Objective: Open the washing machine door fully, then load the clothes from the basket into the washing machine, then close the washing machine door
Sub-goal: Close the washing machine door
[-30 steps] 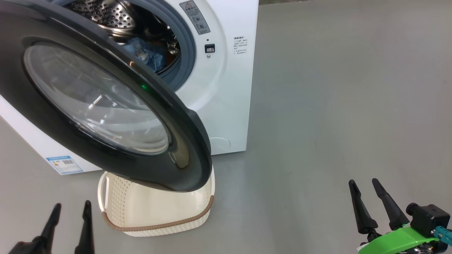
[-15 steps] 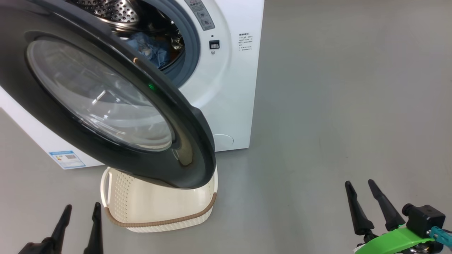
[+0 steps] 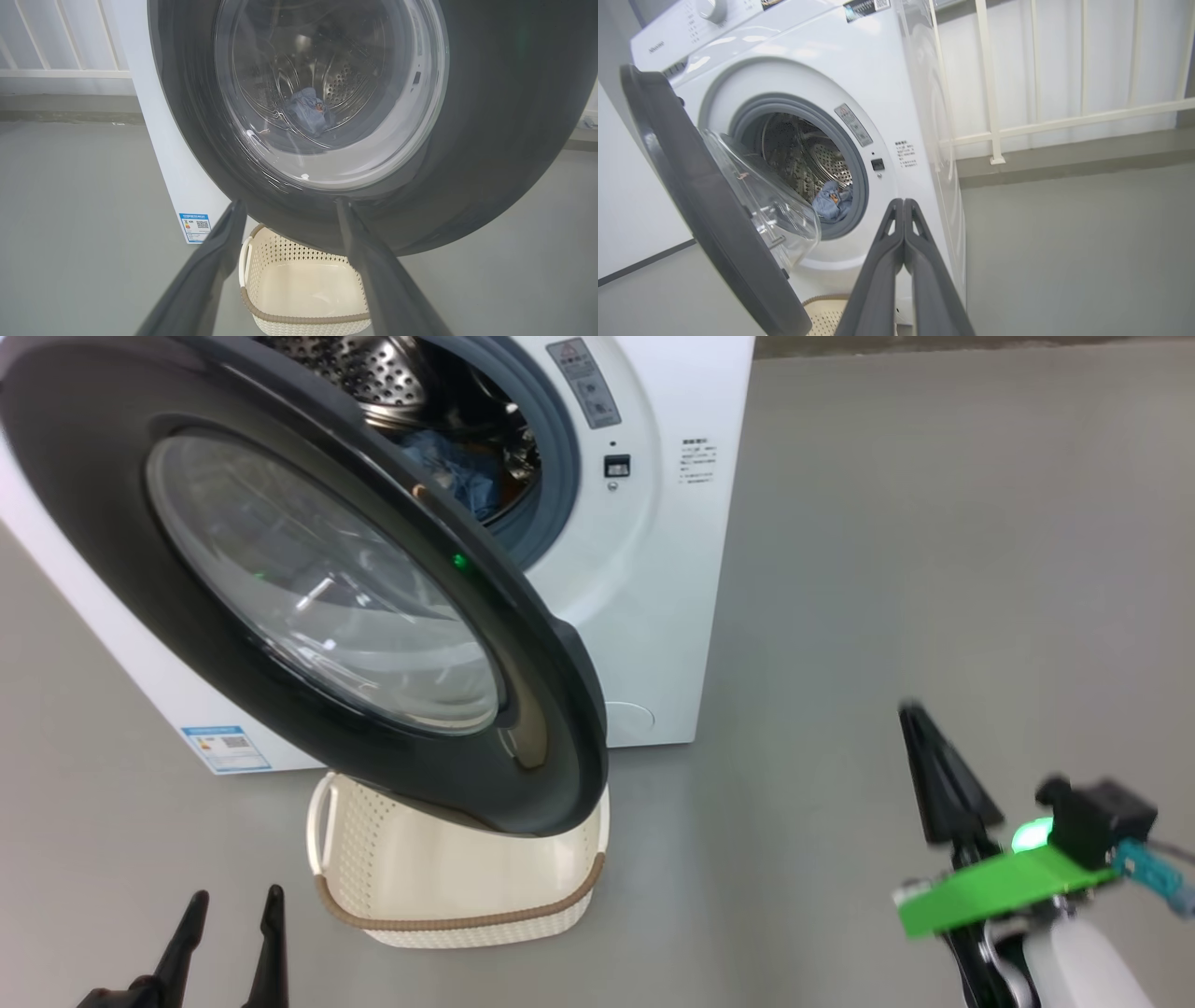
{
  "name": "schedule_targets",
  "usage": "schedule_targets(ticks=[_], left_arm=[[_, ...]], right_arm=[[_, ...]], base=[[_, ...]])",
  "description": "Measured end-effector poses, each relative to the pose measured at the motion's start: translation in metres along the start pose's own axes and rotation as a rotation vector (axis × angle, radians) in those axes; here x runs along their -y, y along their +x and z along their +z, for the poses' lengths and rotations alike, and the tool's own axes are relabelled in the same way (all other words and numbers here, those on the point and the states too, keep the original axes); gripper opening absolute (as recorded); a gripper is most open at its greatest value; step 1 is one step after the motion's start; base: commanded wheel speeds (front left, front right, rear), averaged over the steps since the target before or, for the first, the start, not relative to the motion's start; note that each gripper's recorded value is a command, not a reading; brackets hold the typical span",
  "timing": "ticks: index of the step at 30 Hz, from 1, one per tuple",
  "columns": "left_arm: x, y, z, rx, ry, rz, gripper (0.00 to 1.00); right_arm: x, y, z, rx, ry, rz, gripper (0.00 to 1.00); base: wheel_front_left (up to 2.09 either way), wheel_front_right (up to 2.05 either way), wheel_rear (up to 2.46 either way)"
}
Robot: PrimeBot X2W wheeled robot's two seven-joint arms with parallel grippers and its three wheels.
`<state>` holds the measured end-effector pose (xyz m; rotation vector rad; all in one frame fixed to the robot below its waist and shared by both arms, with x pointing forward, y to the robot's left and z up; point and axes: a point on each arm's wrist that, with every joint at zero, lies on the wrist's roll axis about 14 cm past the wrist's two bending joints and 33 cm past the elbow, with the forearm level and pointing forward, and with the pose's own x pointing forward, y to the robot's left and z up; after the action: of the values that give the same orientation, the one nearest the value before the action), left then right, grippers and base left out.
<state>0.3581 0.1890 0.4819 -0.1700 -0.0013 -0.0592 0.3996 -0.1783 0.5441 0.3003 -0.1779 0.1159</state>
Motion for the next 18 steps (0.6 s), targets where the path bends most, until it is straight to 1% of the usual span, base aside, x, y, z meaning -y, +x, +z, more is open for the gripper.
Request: schedule_targets(ticks=[5, 8, 10, 12, 14, 18], left_arm=[[-0.004, -0.005, 0.006, 0.022, -0.006, 0.017, 1.0], [-0.005, -0.01, 0.011, 0.037, -0.013, 0.028, 1.0], [-0.005, -0.014, 0.01, 0.039, -0.017, 0.035, 1.0], [-0.006, -0.017, 0.012, 0.046, -0.022, 0.043, 1.0], [-0.007, -0.019, 0.013, 0.052, -0.026, 0.051, 1.0], [-0.01, -0.022, 0.015, 0.057, -0.031, 0.066, 1.0]], right_arm=[[-0.051, 0.027, 0.049, 0.154, 0.012, 0.153, 0.0], [-0.09, 0.032, 0.074, 0.232, 0.034, 0.266, 0.0], [-0.114, 0.03, 0.081, 0.257, 0.048, 0.337, 0.0], [-0.135, 0.027, 0.081, 0.256, 0.069, 0.401, 0.0], [-0.156, 0.022, 0.073, 0.232, 0.082, 0.463, 0.0], [-0.189, 0.011, 0.04, 0.124, 0.119, 0.564, 0.0]], base=[[0.0, 0.0, 0.0], [0.0, 0.0, 0.0], [0.0, 0.0, 0.0], [0.0, 0.0, 0.0], [0.0, 0.0, 0.0], [0.0, 0.0, 0.0]])
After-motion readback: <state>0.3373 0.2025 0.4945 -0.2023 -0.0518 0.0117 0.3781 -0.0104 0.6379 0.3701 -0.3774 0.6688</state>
